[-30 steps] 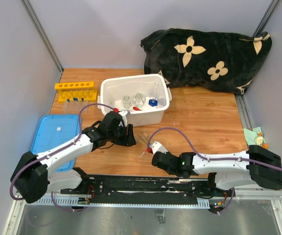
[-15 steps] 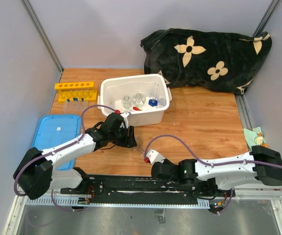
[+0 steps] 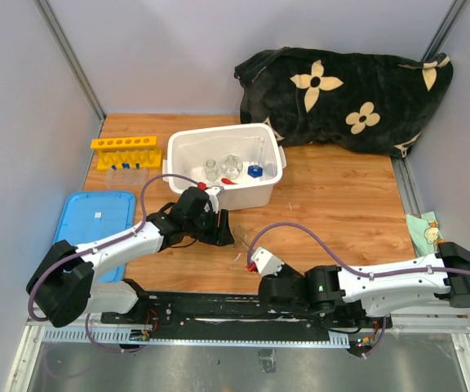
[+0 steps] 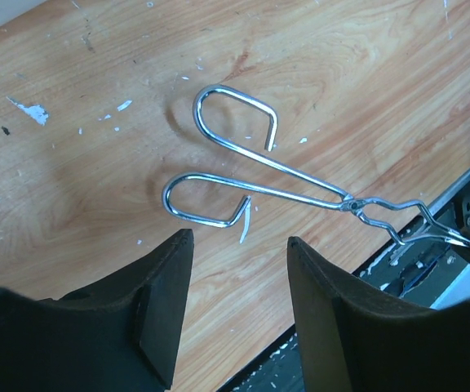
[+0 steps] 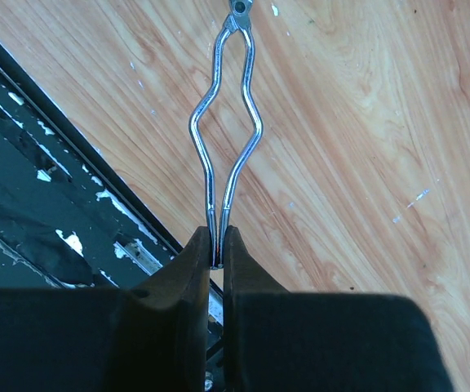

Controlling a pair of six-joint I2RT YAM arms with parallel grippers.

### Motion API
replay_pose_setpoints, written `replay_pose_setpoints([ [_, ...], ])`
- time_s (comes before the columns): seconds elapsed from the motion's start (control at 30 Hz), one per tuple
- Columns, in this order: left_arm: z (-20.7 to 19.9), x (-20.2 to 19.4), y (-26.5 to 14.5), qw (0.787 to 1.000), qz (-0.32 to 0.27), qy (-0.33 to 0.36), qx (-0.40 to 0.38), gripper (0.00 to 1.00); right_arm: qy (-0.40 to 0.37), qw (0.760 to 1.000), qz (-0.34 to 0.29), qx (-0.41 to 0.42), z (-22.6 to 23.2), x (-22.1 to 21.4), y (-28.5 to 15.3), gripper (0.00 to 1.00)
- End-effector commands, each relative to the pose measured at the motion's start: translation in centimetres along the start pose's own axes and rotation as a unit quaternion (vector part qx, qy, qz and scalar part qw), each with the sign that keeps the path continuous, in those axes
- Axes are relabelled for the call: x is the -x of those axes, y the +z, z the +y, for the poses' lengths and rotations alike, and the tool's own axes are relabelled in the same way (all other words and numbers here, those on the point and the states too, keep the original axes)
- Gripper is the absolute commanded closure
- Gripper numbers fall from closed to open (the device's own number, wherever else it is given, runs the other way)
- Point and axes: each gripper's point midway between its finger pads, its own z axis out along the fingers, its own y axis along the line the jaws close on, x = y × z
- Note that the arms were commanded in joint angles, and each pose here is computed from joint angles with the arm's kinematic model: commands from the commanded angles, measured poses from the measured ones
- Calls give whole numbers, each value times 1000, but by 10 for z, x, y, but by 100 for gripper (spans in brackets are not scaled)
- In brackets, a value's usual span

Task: Organize the chemistry lab equipment
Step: Pick up the chemistry item at the center of the board.

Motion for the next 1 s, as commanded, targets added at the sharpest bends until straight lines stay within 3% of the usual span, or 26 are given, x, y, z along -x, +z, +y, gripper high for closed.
replay_pose_setpoints([
  [0.0,-4,-12,1,1000,18,7,-19,46,8,1000,-22,-21,-10,11,-9,99],
  [0.43,0,-22,17,999,16,-10,-31,45,29,998,-51,-7,-16,19,-30,99],
  [0.97,26,-39,23,998,28,-43,-21,50,1,999,-44,-23,-10,18,-38,99],
])
